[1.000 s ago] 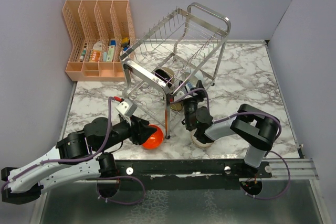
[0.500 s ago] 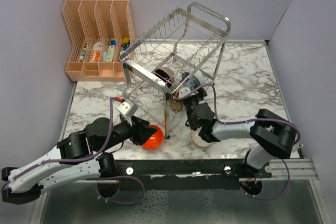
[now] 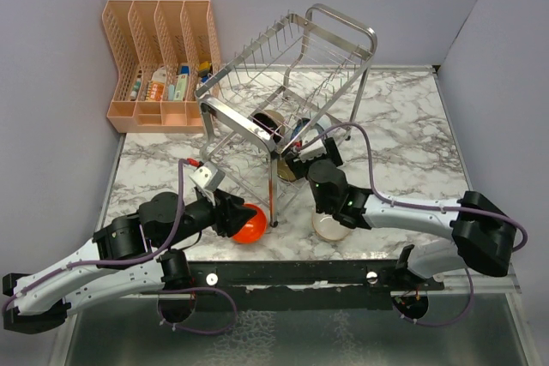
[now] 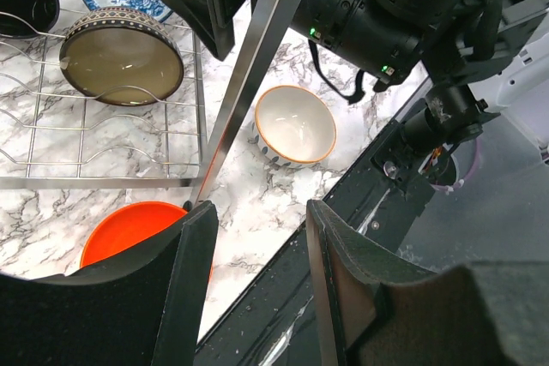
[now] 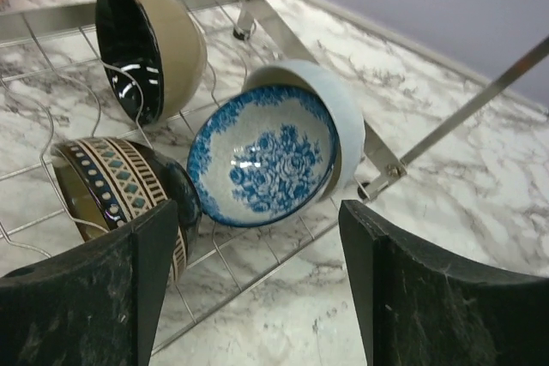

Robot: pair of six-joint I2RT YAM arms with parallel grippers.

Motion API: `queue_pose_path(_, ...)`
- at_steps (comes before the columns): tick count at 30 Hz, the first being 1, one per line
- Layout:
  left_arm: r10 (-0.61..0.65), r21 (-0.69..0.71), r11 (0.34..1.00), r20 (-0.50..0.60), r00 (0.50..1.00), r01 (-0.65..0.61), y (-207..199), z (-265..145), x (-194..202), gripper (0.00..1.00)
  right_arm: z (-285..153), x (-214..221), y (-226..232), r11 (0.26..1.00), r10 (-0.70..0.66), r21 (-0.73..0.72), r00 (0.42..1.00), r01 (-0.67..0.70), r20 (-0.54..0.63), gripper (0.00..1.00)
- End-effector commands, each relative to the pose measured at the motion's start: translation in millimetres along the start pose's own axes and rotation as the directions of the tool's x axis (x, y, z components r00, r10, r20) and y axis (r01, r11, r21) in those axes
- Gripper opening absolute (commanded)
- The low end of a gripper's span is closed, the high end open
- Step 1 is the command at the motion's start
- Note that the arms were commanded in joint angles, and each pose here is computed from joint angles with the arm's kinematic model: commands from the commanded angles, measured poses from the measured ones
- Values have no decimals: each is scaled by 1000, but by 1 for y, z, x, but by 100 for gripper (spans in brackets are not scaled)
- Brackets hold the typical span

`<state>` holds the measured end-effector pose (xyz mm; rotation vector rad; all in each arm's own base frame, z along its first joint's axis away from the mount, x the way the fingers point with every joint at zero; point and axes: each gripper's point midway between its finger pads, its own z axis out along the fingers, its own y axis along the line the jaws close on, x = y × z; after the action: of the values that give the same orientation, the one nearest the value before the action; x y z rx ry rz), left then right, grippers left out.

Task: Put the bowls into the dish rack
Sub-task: Place the bowl in the dish rack.

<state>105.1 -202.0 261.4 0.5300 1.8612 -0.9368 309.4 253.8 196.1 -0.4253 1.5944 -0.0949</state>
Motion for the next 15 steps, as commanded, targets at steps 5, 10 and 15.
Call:
queue_pose_path(5,-1,12,1000,21,1000,1,-2,1,-2,49,-10,18,-32,910,405,212,876,-358,-261,72)
queue_pose_path(10,2,11,1000,19,1000,-2,-1,0,0,49,-5,24,-48,799,597,268,759,-538,-260,68)
queue_pose_path(15,15,11,1000,21,1000,-16,0,0,-2,49,9,22,-46,721,691,276,688,-636,-220,66)
